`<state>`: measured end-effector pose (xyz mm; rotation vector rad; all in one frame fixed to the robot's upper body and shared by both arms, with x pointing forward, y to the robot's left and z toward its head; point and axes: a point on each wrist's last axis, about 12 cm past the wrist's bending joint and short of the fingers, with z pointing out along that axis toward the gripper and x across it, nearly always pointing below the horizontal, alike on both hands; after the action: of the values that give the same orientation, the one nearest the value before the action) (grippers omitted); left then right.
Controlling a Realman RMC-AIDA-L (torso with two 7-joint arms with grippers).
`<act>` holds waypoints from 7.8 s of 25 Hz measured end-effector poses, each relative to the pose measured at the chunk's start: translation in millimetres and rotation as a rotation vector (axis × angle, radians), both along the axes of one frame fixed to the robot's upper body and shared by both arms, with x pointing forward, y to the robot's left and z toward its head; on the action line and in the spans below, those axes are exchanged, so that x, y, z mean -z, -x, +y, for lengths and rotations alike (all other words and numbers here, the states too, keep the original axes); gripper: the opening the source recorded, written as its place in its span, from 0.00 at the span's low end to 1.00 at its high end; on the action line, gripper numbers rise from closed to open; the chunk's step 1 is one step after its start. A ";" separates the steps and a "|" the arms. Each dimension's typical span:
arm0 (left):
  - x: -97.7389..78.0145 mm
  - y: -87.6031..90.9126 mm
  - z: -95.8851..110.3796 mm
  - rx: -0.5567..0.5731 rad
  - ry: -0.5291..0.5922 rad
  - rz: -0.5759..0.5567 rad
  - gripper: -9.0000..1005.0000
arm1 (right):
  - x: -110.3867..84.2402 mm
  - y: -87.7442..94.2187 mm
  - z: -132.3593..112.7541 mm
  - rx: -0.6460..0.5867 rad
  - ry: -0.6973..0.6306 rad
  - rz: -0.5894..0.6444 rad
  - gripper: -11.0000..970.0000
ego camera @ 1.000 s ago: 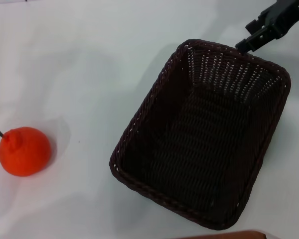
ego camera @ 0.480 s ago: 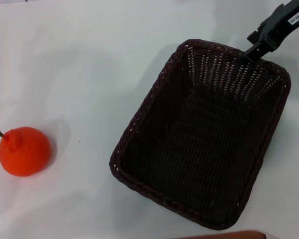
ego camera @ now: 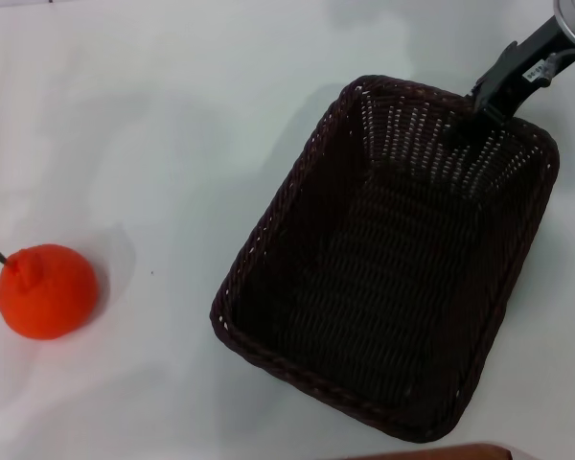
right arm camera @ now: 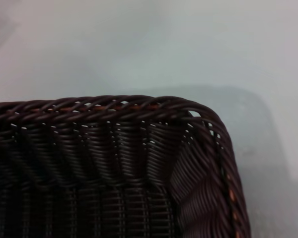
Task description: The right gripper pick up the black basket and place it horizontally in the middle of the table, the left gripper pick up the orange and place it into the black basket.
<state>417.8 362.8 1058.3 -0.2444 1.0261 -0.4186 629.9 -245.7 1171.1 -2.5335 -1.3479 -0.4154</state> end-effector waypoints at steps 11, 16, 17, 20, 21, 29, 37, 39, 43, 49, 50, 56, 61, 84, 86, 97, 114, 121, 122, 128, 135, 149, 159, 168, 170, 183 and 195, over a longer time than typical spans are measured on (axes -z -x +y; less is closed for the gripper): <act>1.7 -2.8 0.2 -0.005 0.006 0.019 0.87 | 1.9 5.2 -1.5 -0.010 -0.046 0.028 0.29; 1.7 -5.1 0.2 -0.005 0.007 0.023 0.87 | -5.0 9.0 -16.2 0.054 -0.186 0.054 0.24; 1.8 -5.6 0.2 -0.005 0.007 0.024 0.87 | -6.2 10.4 -20.5 0.071 -0.223 0.059 0.23; 2.3 -7.2 0.1 -0.006 0.009 0.031 0.87 | -7.8 14.8 -33.7 0.123 -0.330 0.074 0.22; 2.4 -8.0 0.2 -0.007 0.009 0.034 0.87 | -7.3 16.3 -38.4 0.148 -0.370 0.077 0.23; 2.2 -14.3 -0.3 -0.003 0.010 0.045 0.87 | 4.1 29.3 -75.6 0.353 -0.693 0.098 0.25; 2.5 -20.3 -1.2 0.006 0.005 0.062 0.87 | 17.2 45.3 -98.7 0.518 -0.970 0.099 0.27; 2.5 -21.0 -1.3 0.008 0.005 0.064 0.87 | 22.7 48.4 -101.4 0.567 -1.012 0.111 0.28; 2.2 -21.3 -1.1 0.008 0.003 0.064 0.87 | 36.8 53.8 -101.5 0.665 -1.071 0.139 0.29; 2.6 -20.4 -0.7 0.005 0.001 0.067 0.87 | 60.5 58.6 -95.2 0.794 -1.091 0.162 0.31; 2.6 -20.4 -0.7 0.005 0.001 0.067 0.87 | 65.1 59.7 -93.4 0.814 -1.095 0.166 0.31; 2.9 -20.4 -0.7 0.005 -0.001 0.069 0.87 | 83.8 63.2 -80.4 0.895 -1.124 0.183 0.33; 3.6 -21.2 -0.7 0.004 0.000 0.076 0.87 | 100.0 65.4 -68.2 0.976 -1.146 0.197 0.34; 5.6 -24.7 0.3 -0.003 0.004 0.101 0.87 | 105.9 80.9 -66.4 0.963 -1.160 0.332 0.62; 5.5 -24.8 0.4 -0.004 0.005 0.101 0.87 | 105.3 83.2 -69.0 0.959 -1.153 0.347 0.68; 0.8 -26.3 0.2 0.174 -0.137 0.143 0.87 | 95.8 88.3 -119.6 1.100 -1.202 0.207 0.92; 27.3 22.0 -6.5 0.543 -0.316 0.413 0.86 | 87.2 40.2 -117.2 1.248 -1.204 -0.058 0.91; 42.2 32.9 -10.5 0.561 -0.317 0.514 0.86 | 78.2 21.5 -96.8 1.201 -1.201 -0.063 0.90; 45.5 33.1 -12.1 0.570 -0.323 0.538 0.86 | 77.1 19.8 -94.6 1.195 -1.203 -0.063 0.90; 58.3 31.4 -19.1 0.595 -0.356 0.630 0.84 | 71.2 14.2 -89.2 1.187 -1.246 -0.072 0.90; 62.2 35.4 -13.0 0.631 -0.391 0.686 0.77 | 67.7 11.1 -87.2 1.170 -1.245 -0.084 0.89; 48.1 33.6 -8.6 0.658 -0.348 0.604 0.36 | 69.0 12.1 -87.6 1.173 -1.247 -0.084 0.89; 3.1 0.9 -5.8 0.506 -0.009 0.244 0.26 | 70.8 22.4 -74.5 1.125 -1.359 -0.062 0.89; -13.5 -80.8 -69.5 0.745 -0.022 0.256 0.18 | 72.6 29.7 -51.1 1.037 -1.483 -0.066 0.89; -13.6 -93.8 -83.4 0.811 -0.027 0.315 0.19 | 74.8 30.8 -44.3 1.025 -1.496 -0.058 0.89; -11.0 -107.9 -99.6 0.859 -0.064 0.408 0.48 | 84.7 35.4 -26.8 1.004 -1.495 -0.036 0.89; -5.7 -32.5 -33.3 0.317 -0.099 0.050 0.92 | 63.5 42.6 -37.2 0.760 -1.508 -0.484 0.89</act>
<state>450.2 329.5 1064.0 -0.0016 1.1353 -0.6482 587.3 -282.9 1107.7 -1.4416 0.1511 -1.4957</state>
